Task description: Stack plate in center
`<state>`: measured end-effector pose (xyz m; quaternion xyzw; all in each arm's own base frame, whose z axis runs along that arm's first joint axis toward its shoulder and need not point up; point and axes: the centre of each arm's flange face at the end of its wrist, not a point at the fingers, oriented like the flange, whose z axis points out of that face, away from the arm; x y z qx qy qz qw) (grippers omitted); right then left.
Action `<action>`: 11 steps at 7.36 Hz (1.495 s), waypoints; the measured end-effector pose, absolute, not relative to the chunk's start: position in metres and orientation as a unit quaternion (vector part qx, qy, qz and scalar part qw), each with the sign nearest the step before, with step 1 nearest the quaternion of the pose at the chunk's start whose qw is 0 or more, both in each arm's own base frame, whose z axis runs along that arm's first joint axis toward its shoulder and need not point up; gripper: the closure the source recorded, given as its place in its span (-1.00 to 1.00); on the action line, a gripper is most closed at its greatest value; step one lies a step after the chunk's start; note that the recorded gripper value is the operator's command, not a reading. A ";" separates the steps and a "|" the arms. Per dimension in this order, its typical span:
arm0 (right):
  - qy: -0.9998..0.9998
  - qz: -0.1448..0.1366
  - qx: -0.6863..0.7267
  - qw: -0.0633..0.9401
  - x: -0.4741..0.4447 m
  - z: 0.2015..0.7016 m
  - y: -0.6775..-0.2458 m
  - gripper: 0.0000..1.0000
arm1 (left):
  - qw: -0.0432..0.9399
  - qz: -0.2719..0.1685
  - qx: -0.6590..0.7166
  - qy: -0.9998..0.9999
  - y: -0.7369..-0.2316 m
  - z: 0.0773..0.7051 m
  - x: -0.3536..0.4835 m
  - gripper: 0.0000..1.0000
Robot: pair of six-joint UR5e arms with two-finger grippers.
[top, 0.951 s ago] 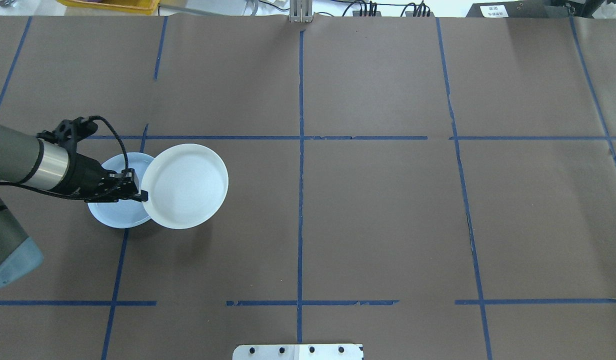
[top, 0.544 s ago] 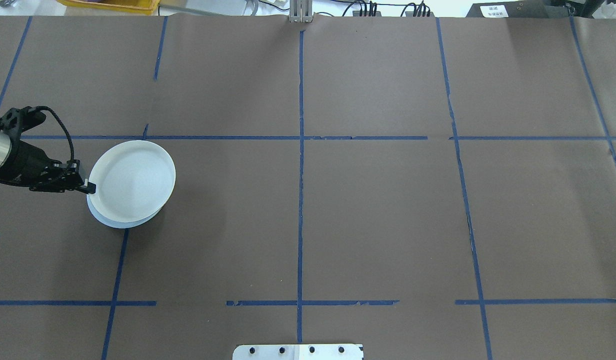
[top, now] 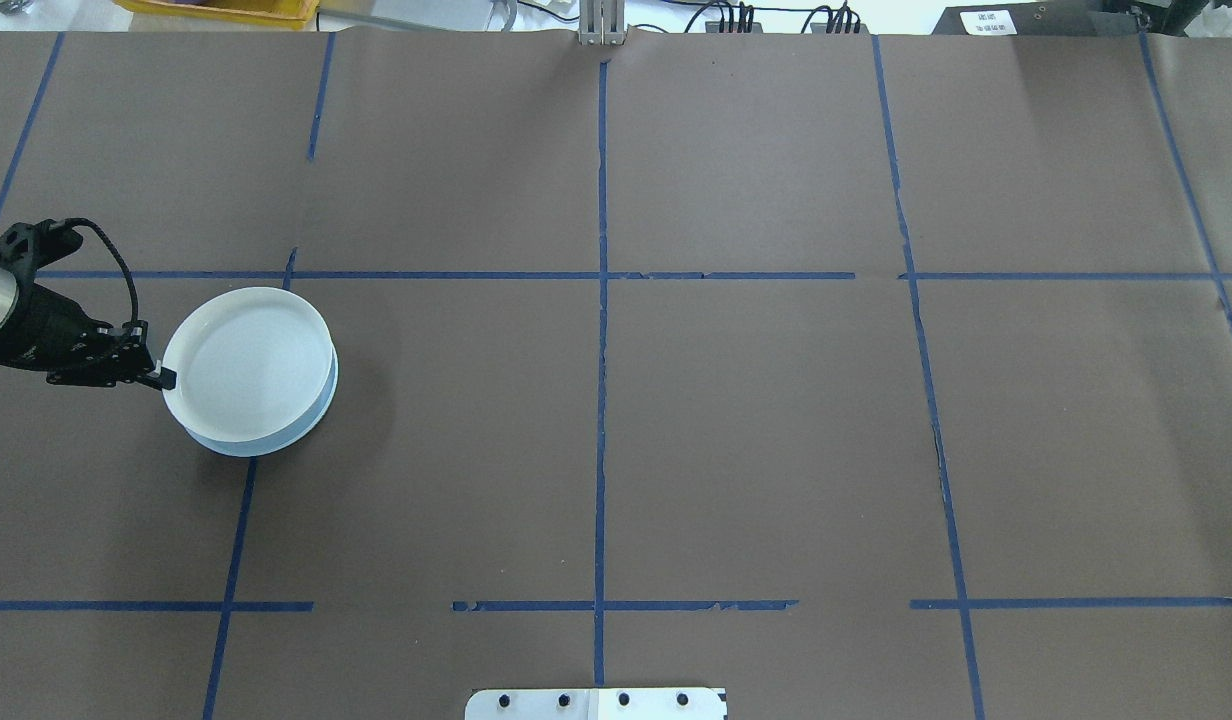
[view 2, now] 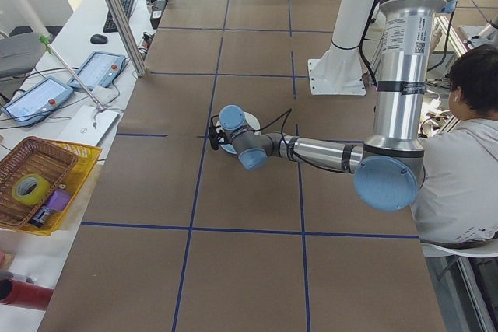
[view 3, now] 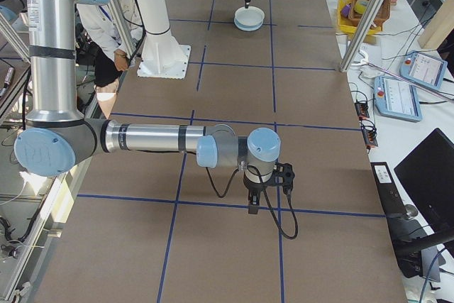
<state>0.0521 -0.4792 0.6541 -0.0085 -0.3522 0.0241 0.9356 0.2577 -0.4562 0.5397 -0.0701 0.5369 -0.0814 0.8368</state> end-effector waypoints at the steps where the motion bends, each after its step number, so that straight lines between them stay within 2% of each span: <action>1: -0.352 0.024 -0.008 0.936 0.052 0.654 -0.479 -1.00 | 0.838 -0.083 -0.073 0.535 -0.457 0.544 0.259 1.00; 2: -0.352 0.024 -0.008 0.936 0.052 0.654 -0.479 -1.00 | 0.838 -0.084 -0.075 0.533 -0.457 0.546 0.259 1.00; 3: -0.352 0.024 -0.008 0.936 0.052 0.654 -0.479 -1.00 | 0.839 -0.084 -0.075 0.533 -0.458 0.547 0.259 -0.54; 4: -0.353 0.024 -0.008 0.935 0.052 0.654 -0.479 -1.00 | 0.839 -0.085 -0.076 0.532 -0.458 0.548 0.259 -1.00; 8: -0.353 0.024 -0.009 0.935 0.052 0.654 -0.479 -1.00 | 0.836 -0.082 -0.079 0.537 -0.458 0.548 0.250 -1.00; 11: -0.352 0.024 -0.008 0.936 0.052 0.654 -0.479 -1.00 | 0.845 -0.060 -0.006 0.531 -0.482 0.565 0.178 -1.00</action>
